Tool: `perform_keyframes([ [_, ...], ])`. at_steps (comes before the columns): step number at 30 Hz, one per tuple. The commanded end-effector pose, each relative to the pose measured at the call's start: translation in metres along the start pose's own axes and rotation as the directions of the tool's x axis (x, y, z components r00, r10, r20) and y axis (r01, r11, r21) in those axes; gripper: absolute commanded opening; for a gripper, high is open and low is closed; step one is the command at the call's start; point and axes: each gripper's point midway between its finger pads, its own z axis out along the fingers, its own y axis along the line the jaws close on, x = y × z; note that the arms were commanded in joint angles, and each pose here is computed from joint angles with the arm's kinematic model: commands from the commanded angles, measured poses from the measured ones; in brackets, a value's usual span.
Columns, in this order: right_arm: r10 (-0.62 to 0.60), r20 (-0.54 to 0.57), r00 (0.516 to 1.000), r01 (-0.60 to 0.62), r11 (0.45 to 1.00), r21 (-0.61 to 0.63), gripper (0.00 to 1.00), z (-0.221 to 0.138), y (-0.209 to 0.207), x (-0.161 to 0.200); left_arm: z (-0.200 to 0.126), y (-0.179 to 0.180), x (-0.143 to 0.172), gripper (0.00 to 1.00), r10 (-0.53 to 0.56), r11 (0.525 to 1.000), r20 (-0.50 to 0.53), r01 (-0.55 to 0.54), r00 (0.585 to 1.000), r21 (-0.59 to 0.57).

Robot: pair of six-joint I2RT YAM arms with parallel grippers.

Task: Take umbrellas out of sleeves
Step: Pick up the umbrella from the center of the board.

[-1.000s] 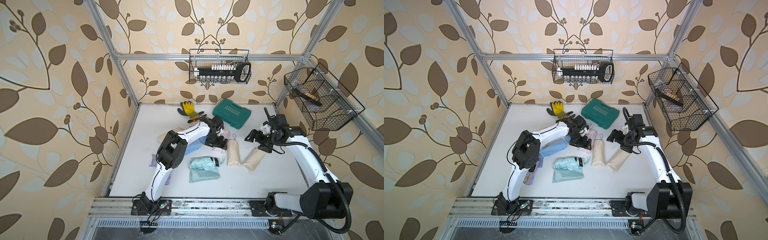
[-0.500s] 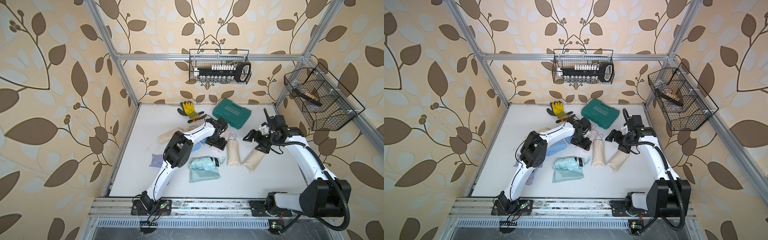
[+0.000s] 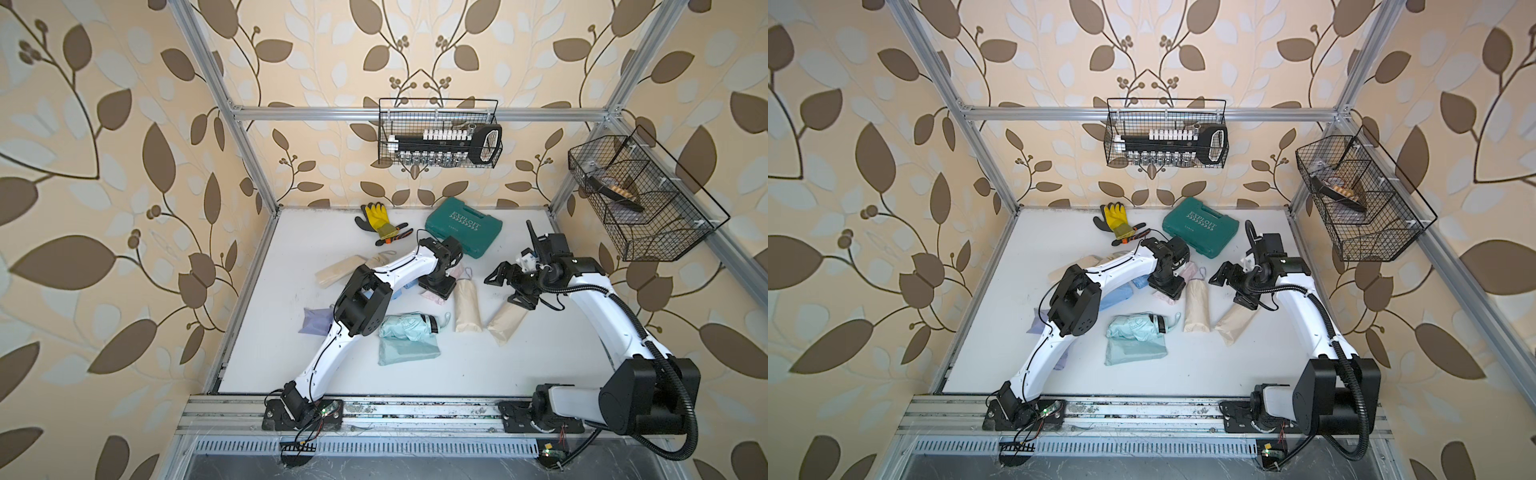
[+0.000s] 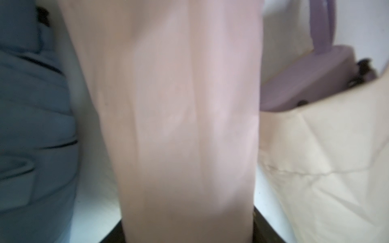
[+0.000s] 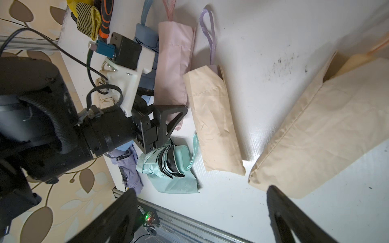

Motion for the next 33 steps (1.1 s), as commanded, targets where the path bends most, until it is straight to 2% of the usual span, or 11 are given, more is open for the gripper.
perform_keyframes([
  [1,0.003,0.002,1.0,-0.003,1.0,-0.018,0.92,-0.002,0.003,0.002,0.004,0.004,0.01,0.49,0.02,0.999,-0.041,-0.021,0.999,-0.025],
  [7,0.002,0.021,1.0,-0.001,1.0,-0.024,0.92,-0.004,0.005,-0.003,-0.005,-0.001,0.013,0.38,0.041,0.999,-0.024,-0.041,0.999,0.005],
  [12,0.011,0.036,0.999,-0.01,0.999,-0.039,0.93,-0.005,0.01,-0.009,-0.015,-0.006,0.028,0.31,0.062,0.997,-0.023,-0.06,0.998,0.048],
  [16,0.017,0.05,0.999,-0.014,0.998,-0.06,0.96,-0.006,0.016,-0.015,-0.033,-0.011,0.038,0.22,0.084,0.991,0.028,-0.087,0.996,0.099],
  [24,0.008,0.036,0.999,-0.004,0.992,-0.125,0.95,-0.007,0.034,-0.022,-0.069,0.004,0.054,0.17,0.045,0.99,0.144,-0.064,0.989,0.127],
  [26,0.007,-0.011,1.0,-0.009,0.985,-0.17,0.91,-0.002,0.041,-0.02,-0.077,0.007,0.058,0.12,0.056,0.99,0.171,-0.077,0.984,0.121],
  [29,0.012,-0.08,0.997,-0.031,0.97,-0.242,0.82,0.006,0.053,-0.017,-0.091,0.009,0.06,0.11,0.083,0.989,0.222,-0.108,0.972,0.103],
  [33,0.013,-0.122,0.992,-0.049,0.953,-0.299,0.78,0.01,0.062,-0.017,-0.107,0.009,0.061,0.06,0.123,0.985,0.28,-0.151,0.952,0.081],
])
